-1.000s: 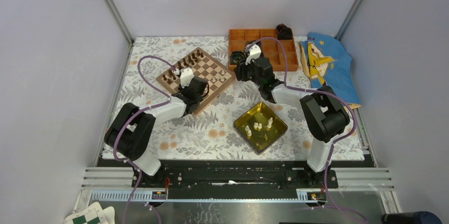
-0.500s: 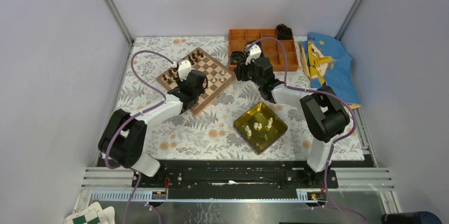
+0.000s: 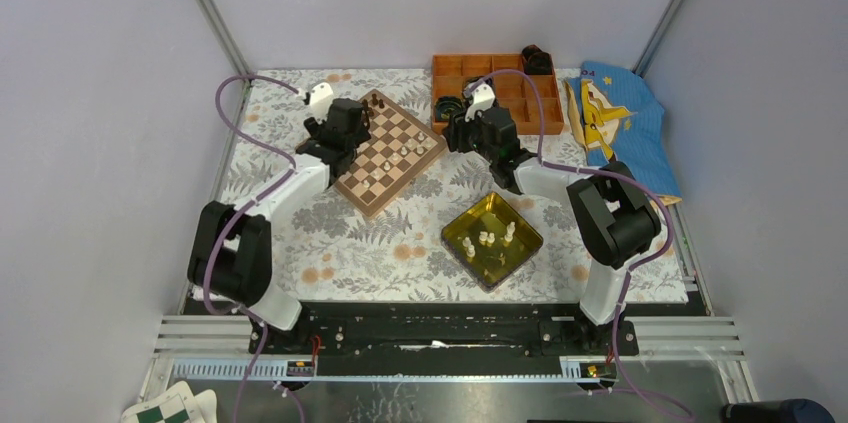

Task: Set up the chess pieces on the board
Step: Pick up the chess piece from the chessboard, then place the chess piece on the chessboard.

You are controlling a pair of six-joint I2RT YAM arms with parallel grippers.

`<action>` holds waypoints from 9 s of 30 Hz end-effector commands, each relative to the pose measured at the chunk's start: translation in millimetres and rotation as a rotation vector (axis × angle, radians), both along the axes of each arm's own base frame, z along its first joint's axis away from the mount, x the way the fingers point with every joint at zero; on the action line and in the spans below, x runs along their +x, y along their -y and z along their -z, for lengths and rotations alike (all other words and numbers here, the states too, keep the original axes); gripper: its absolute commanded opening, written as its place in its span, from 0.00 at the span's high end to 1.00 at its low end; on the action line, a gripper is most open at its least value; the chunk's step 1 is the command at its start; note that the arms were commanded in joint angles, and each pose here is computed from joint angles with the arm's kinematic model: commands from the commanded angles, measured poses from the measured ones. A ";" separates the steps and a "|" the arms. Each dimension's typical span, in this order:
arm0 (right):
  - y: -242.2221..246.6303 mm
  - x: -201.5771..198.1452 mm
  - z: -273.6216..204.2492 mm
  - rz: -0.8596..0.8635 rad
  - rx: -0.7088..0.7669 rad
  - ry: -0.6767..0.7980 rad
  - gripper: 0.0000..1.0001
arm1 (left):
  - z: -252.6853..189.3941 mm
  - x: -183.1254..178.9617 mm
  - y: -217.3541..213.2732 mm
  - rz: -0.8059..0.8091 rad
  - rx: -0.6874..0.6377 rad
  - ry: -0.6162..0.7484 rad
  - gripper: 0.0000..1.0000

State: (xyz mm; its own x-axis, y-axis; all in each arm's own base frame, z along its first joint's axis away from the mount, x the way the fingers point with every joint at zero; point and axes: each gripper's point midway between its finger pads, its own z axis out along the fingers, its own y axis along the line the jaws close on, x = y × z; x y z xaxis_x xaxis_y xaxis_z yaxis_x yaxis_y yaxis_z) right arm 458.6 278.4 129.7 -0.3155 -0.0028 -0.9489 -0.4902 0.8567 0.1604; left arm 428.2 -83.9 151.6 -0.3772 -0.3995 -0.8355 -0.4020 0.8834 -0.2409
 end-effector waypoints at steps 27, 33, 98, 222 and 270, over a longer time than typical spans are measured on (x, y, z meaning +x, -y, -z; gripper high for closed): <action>-0.4 26.0 -12.4 0.020 0.053 0.033 0.47 | 62.0 56.6 -9.0 0.125 0.036 -0.103 0.35; 0.3 25.6 -10.1 0.020 0.055 0.028 0.47 | 65.5 59.1 -8.6 0.132 0.042 -0.099 0.37; 7.8 26.1 -0.3 0.032 0.058 0.009 0.47 | 93.8 60.4 -8.8 0.151 0.066 -0.169 0.79; 14.5 6.6 -8.3 0.021 0.094 -0.016 0.47 | 89.4 -70.9 17.2 0.084 0.049 -0.209 0.69; 15.0 2.7 -8.4 0.018 0.105 -0.017 0.47 | 72.2 -95.4 16.4 0.112 0.048 -0.194 0.61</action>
